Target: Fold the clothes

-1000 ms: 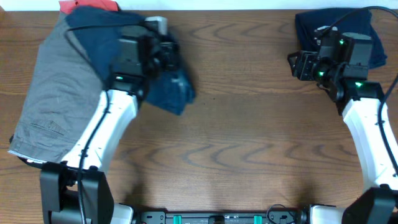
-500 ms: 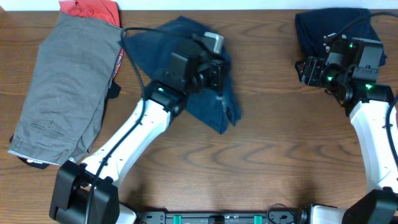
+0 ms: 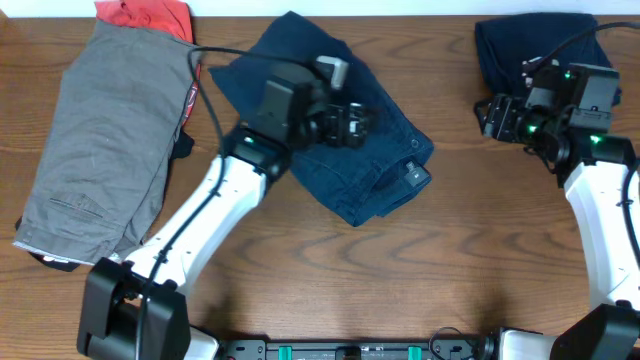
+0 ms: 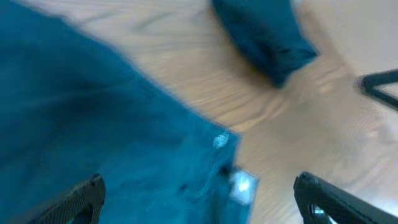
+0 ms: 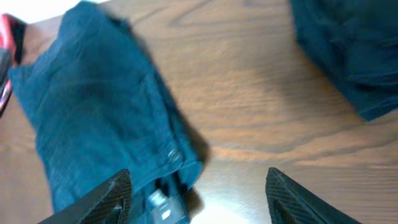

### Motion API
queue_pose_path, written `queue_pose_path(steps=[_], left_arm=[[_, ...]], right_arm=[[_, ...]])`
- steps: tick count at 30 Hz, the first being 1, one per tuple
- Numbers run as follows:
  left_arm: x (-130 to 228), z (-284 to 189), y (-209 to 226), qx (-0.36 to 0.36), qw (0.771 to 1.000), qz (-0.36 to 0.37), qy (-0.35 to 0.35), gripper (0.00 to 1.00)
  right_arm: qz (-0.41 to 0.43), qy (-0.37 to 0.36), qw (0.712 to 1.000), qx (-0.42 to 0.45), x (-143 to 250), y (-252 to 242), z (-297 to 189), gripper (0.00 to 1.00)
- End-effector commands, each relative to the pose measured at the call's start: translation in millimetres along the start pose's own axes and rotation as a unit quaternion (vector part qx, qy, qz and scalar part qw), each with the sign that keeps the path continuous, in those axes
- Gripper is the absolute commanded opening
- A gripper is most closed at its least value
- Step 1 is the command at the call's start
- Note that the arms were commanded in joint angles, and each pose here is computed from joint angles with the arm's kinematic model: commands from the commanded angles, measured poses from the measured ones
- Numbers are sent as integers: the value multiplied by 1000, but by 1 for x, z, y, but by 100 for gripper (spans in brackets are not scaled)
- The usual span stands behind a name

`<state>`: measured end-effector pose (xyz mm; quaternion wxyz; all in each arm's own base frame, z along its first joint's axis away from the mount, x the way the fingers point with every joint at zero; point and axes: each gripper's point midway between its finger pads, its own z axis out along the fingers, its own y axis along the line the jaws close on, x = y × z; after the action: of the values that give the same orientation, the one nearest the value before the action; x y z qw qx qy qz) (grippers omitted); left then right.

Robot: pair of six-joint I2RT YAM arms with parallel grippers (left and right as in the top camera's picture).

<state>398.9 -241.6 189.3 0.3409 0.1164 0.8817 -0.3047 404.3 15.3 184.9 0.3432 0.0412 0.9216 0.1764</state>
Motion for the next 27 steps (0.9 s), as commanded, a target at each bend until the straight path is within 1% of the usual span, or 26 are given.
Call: queue_pose_path(steps=[1,5,7,9,13,15,21,24,27], left_arm=[[-6,-16,28,-31,999,13,3,98],[7,-28,61,-65,997,8,36,98],[14,-32,70,-74,996,15,51,98],[20,-36,79,-86,994,22,66,98],[30,-48,113,-167,982,6,84,98],[33,-57,129,-196,977,-6,90,98],[29,-88,180,-244,964,-88,66,98],[27,-103,202,-263,957,-111,54,98],[27,-116,219,-276,951,-128,46,98]], right_arm=[[-56,8,998,-26,3,29,-1,70],[-71,57,996,-11,27,36,16,73],[-73,82,994,-17,39,41,27,73],[-95,108,989,-37,53,52,39,73],[-143,146,977,-65,78,75,59,75],[-172,162,968,-79,91,89,67,75],[-281,199,931,-121,135,140,79,76],[-332,207,914,-109,153,158,83,79],[-382,212,896,-75,172,170,89,83]])
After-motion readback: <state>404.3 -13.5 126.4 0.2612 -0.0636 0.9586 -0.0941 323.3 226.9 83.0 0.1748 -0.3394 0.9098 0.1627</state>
